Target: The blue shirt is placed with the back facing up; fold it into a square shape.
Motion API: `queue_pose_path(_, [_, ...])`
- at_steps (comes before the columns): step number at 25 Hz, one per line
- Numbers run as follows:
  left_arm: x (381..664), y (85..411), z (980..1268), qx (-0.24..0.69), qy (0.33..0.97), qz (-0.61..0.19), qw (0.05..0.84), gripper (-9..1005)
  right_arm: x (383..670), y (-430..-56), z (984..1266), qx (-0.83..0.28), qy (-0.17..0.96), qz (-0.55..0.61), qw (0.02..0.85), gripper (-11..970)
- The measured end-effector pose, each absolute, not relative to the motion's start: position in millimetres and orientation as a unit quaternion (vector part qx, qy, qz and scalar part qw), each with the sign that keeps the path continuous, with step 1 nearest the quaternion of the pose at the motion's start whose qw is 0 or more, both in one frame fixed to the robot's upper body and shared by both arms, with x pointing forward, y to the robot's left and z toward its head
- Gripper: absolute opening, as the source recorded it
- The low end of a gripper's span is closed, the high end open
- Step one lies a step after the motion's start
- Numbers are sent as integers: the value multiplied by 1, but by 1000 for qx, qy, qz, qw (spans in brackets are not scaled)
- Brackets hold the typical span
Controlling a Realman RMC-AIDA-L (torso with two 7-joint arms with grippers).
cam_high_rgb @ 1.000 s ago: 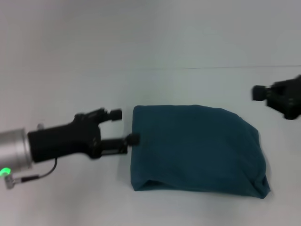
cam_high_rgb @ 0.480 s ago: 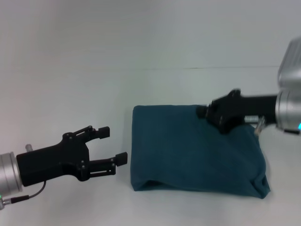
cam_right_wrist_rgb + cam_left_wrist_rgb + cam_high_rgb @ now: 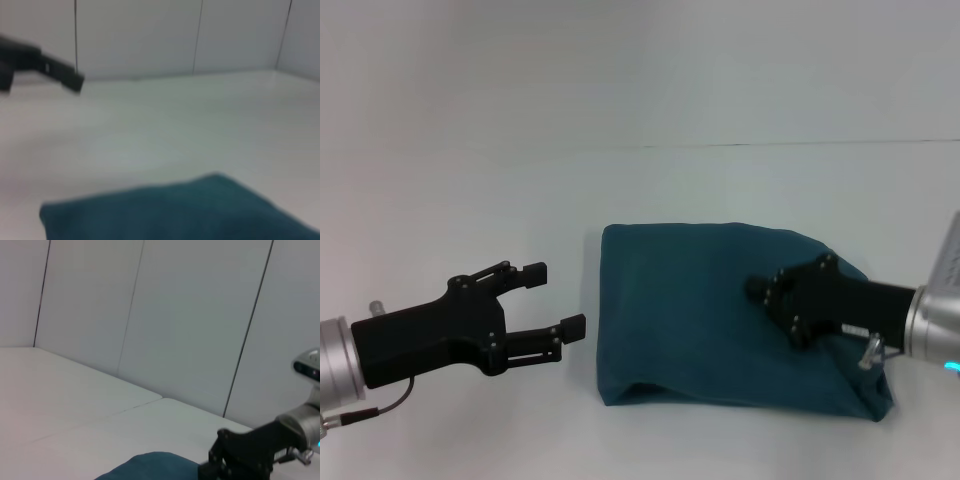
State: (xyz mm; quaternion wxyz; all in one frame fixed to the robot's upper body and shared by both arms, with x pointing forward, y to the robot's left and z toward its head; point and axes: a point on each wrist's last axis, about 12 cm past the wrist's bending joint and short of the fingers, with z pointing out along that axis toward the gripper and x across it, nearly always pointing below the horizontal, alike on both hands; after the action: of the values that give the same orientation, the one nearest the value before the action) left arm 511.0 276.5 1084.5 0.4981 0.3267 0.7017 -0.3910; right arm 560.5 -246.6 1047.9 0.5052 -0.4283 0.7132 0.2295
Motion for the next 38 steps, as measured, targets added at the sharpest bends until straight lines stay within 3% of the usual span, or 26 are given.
queue_pose_path(8, [513, 277, 1085, 325, 704, -388, 499, 908, 563, -236, 1028, -451, 736, 200, 464, 0])
queue_pose_path(18, [516, 277, 1086, 325, 706, -383, 499, 901, 560, -233, 1059, -439, 681, 262, 524, 0])
queue_pose_path(30, [518, 278, 1085, 323, 709, -377, 501, 893, 562, -201, 1034, -488, 711, 242, 444, 0])
queue_pose_path(33, [518, 278, 1085, 323, 710, -375, 500, 891, 562, -206, 1043, -473, 705, 254, 463, 0])
queue_pose_path(38, [519, 278, 1086, 326, 710, -372, 501, 888, 563, -233, 1079, -419, 714, 261, 495, 0])
